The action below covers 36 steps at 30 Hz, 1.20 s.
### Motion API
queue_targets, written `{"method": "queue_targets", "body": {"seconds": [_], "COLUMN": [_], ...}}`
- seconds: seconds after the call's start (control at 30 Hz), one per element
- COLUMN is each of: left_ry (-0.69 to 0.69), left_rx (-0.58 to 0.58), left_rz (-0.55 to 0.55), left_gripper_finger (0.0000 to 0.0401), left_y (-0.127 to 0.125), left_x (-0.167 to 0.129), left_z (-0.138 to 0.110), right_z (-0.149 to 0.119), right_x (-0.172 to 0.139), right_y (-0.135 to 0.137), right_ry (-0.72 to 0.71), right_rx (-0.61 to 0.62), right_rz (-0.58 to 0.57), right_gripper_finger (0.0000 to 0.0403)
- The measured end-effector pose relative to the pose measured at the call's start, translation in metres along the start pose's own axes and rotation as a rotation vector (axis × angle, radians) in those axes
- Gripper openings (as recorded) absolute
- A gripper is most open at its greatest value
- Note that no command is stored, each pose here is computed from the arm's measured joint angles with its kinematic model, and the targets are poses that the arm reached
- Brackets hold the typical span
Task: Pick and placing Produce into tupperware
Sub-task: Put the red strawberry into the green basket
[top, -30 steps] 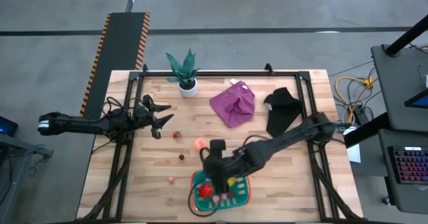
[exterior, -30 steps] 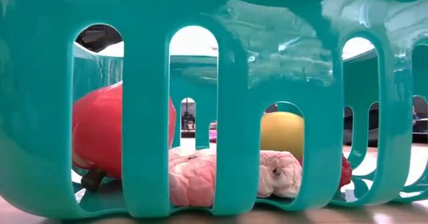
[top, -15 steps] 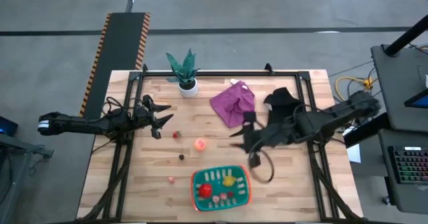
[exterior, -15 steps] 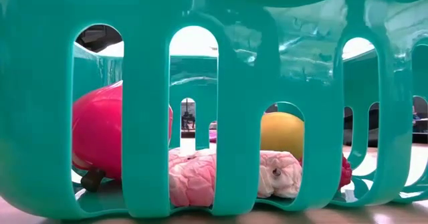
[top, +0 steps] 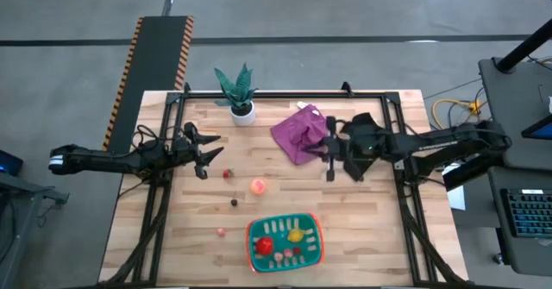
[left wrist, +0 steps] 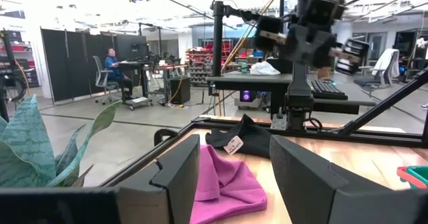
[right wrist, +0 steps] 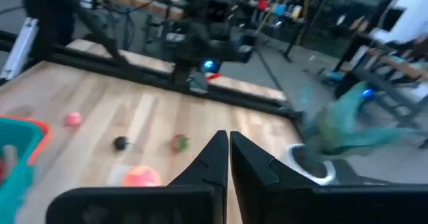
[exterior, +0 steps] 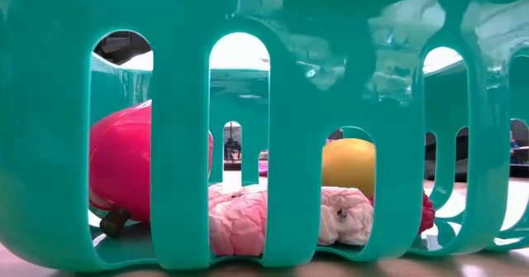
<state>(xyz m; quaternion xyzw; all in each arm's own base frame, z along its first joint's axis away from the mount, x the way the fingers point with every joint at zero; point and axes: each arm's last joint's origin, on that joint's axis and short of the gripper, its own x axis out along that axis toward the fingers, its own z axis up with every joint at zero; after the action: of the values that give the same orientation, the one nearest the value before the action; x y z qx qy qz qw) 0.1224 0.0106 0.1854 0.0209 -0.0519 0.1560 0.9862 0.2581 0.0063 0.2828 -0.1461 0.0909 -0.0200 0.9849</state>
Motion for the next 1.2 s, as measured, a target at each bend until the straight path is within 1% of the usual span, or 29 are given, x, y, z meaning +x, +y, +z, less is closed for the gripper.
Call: {"method": "queue_targets", "body": {"seconds": [0.1,0.2,0.4,0.57,0.7,0.77,0.87,0.93,1.03,1.13,1.2], "left_ry": [0.002,0.002,0.001,0.001,0.001,0.001,0.001,0.003,0.002,0.001,-0.002], "left_rx": [0.001,0.001,0.001,0.001,0.001,0.001,0.001,0.002,0.011,0.028,0.026], "left_rz": [0.000,0.000,0.000,0.000,0.000,0.000,0.000,0.000,0.000,0.000,0.005], "left_gripper_finger": [0.0169,0.0169,0.0169,0.0169,0.0169,0.0169,0.0169,0.0169,0.0169,0.0169,0.0177], "left_y": [0.000,0.000,0.000,0.000,0.000,0.000,0.000,0.000,0.000,0.000,0.000], "left_x": [0.000,0.000,0.000,0.000,0.000,0.000,0.000,0.000,0.000,0.000,0.000], "left_z": [0.000,0.000,0.000,0.000,0.000,0.000,0.000,0.000,0.000,0.000,0.001], "right_z": [0.001,-0.003,-0.024,-0.043,-0.058,-0.065,-0.073,-0.077,-0.083,-0.083,-0.080], "right_x": [-0.016,-0.036,-0.065,-0.076,-0.087,-0.092,-0.098,-0.100,-0.099,-0.097,-0.096], "right_y": [-0.008,-0.010,-0.006,-0.002,0.002,0.004,0.009,0.011,0.012,0.011,0.010], "right_ry": [-0.031,-0.060,-0.047,-0.028,-0.059,-0.132,-0.277,-0.326,-0.312,-0.294,-0.291], "right_rx": [0.001,0.016,0.092,0.108,0.130,0.135,0.133,0.132,0.110,0.114,0.119], "right_rz": [-0.034,-0.048,-0.050,-0.064,-0.070,-0.058,0.004,0.006,-0.007,-0.025,-0.035], "right_gripper_finger": [0.0009,0.0009,0.0009,0.0009,0.0009,0.0009,0.0009,0.0009,0.0009,0.0009,0.0009]}}
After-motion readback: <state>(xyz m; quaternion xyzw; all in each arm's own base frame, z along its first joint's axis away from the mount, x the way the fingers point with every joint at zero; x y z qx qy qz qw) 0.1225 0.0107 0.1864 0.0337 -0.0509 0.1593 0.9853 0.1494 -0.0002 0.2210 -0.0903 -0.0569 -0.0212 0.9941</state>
